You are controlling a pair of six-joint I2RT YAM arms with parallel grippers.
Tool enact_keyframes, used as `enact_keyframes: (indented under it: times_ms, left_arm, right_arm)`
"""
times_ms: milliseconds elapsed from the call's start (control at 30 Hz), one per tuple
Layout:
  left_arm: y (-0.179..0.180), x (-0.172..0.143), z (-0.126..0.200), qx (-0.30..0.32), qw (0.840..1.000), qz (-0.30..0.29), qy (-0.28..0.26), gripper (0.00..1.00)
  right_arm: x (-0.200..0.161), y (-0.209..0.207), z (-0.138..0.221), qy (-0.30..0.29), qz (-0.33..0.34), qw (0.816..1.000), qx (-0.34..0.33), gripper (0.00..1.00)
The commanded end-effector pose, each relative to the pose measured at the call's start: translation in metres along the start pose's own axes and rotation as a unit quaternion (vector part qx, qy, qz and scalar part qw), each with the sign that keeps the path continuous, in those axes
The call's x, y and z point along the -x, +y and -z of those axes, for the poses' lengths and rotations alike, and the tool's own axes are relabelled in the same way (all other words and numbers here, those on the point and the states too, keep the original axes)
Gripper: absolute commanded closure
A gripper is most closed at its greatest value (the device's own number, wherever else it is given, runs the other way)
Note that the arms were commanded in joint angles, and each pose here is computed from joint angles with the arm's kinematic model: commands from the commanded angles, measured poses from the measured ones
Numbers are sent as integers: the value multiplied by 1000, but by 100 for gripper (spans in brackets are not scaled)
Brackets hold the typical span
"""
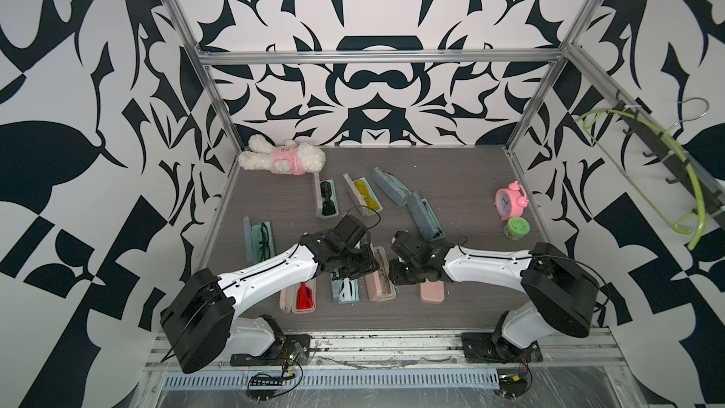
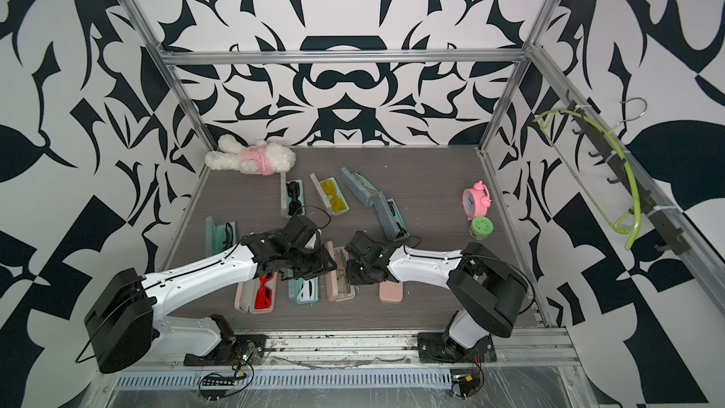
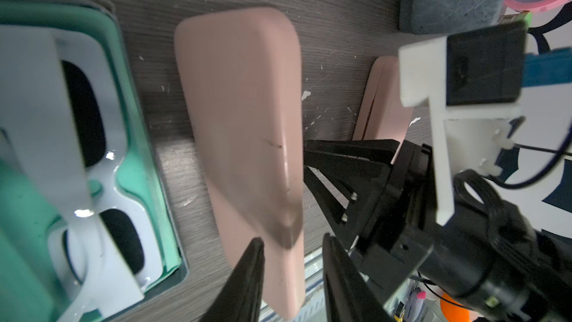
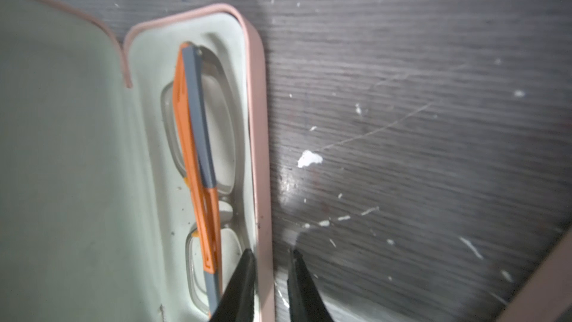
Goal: Close the glasses case
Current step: Close the glasses case at the center of the board.
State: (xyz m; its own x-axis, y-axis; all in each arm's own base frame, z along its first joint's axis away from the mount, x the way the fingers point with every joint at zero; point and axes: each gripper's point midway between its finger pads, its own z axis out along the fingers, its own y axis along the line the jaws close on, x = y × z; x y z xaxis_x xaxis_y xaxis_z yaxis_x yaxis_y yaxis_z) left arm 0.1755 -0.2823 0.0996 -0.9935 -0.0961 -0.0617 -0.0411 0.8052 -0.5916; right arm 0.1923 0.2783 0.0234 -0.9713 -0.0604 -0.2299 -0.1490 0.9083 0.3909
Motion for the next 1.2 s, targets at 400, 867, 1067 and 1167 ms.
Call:
enact_keyframes:
  times_ms: [400,867,1067,1167]
  left_arm:
    - [9,-4,-11,13,1000,-1,15,70]
    - [9,-6,-18,15,1000,-4,24,81]
    - [7,-8,-22,16,999,-7,30,83]
    - [6,-9,-23,17,999,-9,31,84]
  right_arm:
    - [0,-1,-1,-5,-4,1000,-2,85]
    - [-2,-3,-2,-3,-5,1000,-3,88]
    - [-2,-4,-1,-4,-5,1000,-3,91]
    - [-2,-4,-1,-5,-6,1000,-3,91]
